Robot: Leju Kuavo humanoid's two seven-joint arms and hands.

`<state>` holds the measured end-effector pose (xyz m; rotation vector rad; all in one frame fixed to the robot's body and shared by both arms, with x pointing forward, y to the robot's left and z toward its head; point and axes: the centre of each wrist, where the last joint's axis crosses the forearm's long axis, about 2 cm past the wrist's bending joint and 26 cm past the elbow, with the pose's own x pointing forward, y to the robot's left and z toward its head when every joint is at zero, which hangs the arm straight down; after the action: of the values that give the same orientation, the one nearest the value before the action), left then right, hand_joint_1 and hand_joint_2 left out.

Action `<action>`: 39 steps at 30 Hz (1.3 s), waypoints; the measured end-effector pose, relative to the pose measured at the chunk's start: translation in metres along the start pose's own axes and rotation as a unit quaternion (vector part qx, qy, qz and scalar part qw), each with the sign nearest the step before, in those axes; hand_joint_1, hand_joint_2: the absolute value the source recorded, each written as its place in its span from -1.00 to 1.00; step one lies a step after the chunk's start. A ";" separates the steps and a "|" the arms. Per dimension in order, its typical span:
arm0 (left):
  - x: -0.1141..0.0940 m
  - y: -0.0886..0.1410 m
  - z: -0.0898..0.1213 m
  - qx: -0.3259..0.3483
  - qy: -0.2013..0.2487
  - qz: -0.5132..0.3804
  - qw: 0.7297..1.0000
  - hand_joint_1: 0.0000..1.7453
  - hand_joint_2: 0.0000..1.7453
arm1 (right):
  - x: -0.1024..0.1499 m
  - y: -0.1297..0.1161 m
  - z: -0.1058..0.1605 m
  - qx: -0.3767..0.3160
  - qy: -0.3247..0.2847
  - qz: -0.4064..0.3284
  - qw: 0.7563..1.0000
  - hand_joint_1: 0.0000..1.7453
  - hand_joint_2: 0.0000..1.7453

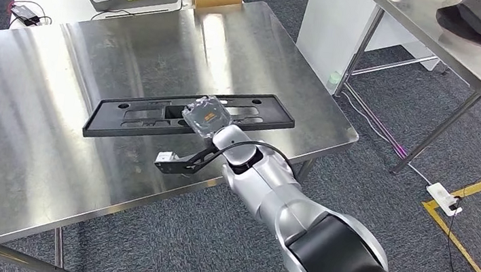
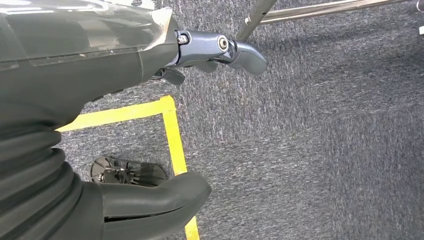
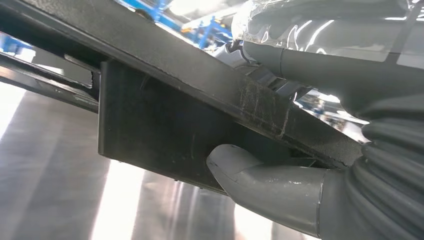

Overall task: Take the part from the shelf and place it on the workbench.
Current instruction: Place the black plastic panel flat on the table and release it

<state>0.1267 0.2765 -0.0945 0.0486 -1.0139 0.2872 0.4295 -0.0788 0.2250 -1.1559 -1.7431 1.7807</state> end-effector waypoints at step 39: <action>-0.002 0.015 0.002 0.022 0.024 -0.012 0.999 -1.00 -1.00 | 0.021 0.006 0.001 0.020 -0.024 0.022 0.999 -1.00 -1.00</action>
<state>0.1199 0.2903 -0.0966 0.0939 -0.9578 0.2876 0.4174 -0.0642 0.2134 -1.1511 -1.7141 1.8754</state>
